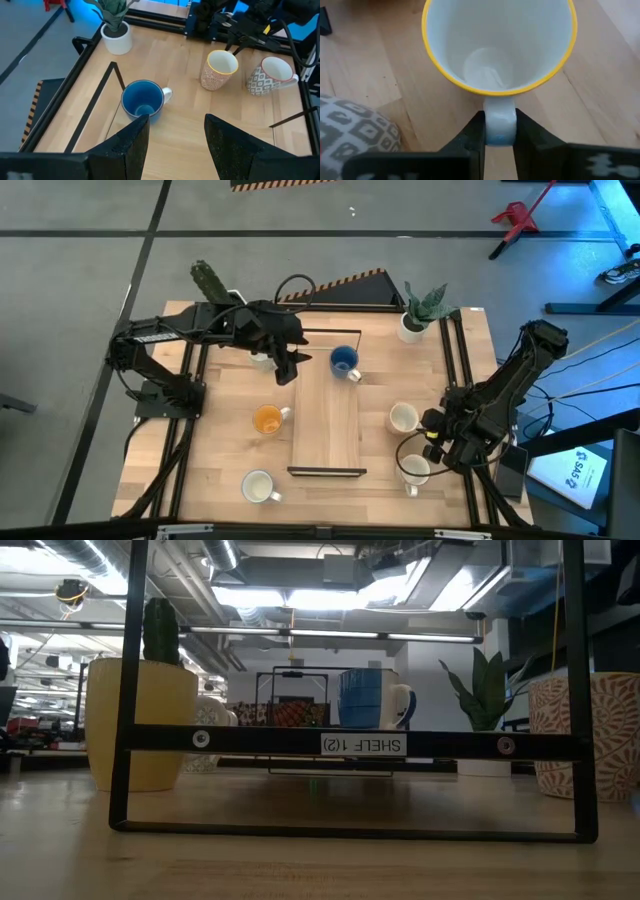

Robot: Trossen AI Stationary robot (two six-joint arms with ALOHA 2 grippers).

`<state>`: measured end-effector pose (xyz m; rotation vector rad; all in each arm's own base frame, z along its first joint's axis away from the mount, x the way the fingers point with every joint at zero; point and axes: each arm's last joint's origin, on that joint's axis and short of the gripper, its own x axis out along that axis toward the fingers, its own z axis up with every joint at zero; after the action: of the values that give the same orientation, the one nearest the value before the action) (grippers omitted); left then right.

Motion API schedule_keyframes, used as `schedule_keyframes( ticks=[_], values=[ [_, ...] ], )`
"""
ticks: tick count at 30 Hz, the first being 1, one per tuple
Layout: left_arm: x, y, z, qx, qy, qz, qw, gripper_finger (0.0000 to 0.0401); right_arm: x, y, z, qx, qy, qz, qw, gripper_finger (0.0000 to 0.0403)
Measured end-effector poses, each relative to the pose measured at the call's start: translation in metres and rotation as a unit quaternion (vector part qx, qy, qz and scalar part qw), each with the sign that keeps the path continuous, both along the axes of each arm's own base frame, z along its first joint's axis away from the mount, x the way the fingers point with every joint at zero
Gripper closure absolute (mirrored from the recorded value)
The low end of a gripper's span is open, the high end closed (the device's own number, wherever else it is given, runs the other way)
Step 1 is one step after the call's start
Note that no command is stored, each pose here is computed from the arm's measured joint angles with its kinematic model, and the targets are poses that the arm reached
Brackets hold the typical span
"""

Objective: Place coffee mugs
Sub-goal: Put the orange and white mug on the shelf

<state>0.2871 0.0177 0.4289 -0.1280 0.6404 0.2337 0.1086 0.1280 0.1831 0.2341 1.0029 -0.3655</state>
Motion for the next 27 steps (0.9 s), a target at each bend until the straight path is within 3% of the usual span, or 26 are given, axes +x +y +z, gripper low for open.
schedule_keyframes(
  ticks=[5,9,14,21,27],
  values=[
    [0.001,0.000,0.001,0.013,-0.003,-0.010,1.000,0.0216,0.001,0.001,0.000,0.006,-0.004,0.001,1.000,0.0357],
    [0.010,0.000,0.000,0.064,-0.010,-0.074,0.995,0.0216,0.002,0.003,0.001,0.015,-0.011,0.001,1.000,0.0357],
    [0.030,0.007,-0.012,0.083,-0.006,-0.160,0.984,0.0216,0.009,0.002,0.009,0.013,-0.022,0.000,1.000,0.0357],
    [0.062,0.014,-0.044,0.128,0.025,-0.274,0.953,0.0216,0.025,-0.005,0.022,0.003,-0.015,0.017,1.000,0.0357],
    [0.084,0.013,-0.065,0.231,0.040,-0.363,0.902,0.0216,0.036,-0.012,0.027,-0.002,-0.014,0.016,1.000,0.0357]
  ],
)
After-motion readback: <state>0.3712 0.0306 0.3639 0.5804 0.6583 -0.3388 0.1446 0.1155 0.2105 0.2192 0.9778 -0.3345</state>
